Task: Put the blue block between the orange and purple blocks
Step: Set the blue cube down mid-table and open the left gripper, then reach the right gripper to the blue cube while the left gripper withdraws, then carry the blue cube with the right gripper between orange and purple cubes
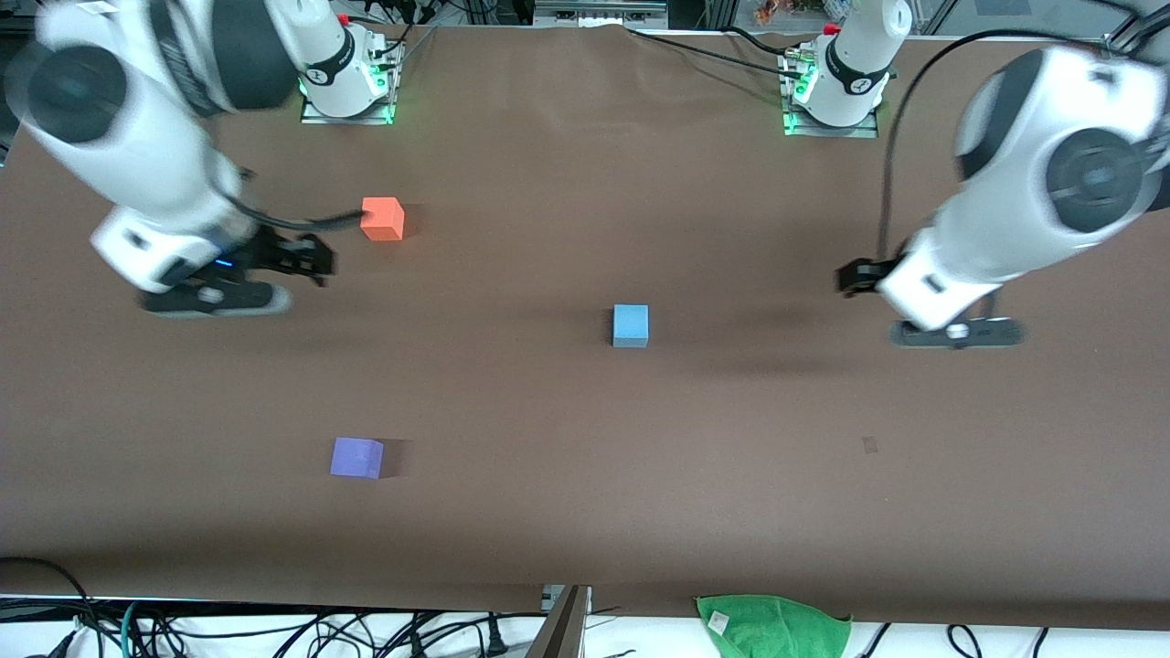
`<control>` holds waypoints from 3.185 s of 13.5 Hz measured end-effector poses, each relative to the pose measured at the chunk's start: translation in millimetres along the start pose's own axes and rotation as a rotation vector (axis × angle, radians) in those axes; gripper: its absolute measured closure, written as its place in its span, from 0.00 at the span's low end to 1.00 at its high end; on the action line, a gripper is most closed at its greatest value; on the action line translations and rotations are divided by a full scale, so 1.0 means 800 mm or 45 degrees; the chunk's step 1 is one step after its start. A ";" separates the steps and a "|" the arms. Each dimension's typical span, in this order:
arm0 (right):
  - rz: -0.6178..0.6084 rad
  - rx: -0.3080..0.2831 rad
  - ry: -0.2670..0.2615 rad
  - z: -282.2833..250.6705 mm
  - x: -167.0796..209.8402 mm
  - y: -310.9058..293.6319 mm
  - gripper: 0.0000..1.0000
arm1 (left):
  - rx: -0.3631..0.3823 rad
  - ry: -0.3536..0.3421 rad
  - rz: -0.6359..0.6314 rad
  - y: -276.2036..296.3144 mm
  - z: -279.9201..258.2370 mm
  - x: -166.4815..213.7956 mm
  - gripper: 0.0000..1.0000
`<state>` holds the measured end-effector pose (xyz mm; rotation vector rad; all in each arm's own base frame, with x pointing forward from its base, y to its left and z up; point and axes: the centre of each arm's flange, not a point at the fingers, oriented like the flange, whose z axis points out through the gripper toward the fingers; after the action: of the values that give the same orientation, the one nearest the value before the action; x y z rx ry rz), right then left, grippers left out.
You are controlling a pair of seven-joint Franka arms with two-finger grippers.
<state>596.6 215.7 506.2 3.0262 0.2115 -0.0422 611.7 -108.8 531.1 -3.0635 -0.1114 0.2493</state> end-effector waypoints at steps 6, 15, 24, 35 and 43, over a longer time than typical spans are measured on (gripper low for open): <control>0.046 0.161 0.076 0.084 0.003 -0.225 0.00 | -0.062 -0.015 -0.124 -0.081 -0.050 -0.010 0.00; 0.326 0.266 0.190 0.299 0.010 -0.477 0.00 | 0.033 0.296 0.075 -0.106 -0.020 -0.038 0.00; 0.320 0.279 0.230 0.295 0.001 -0.504 0.00 | 0.047 0.229 0.097 -0.098 -0.022 -0.066 0.00; 0.267 0.188 0.216 0.333 -0.021 -0.519 0.16 | 0.051 0.109 0.218 -0.051 0.020 -0.053 0.00; 0.232 0.121 0.199 0.289 0.037 -0.411 0.44 | 0.052 0.105 0.219 -0.052 0.016 -0.054 0.00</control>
<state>575.4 518.4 240.8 3.1306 -0.0567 0.2056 564.1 -70.1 528.1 -3.0392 0.1597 0.1322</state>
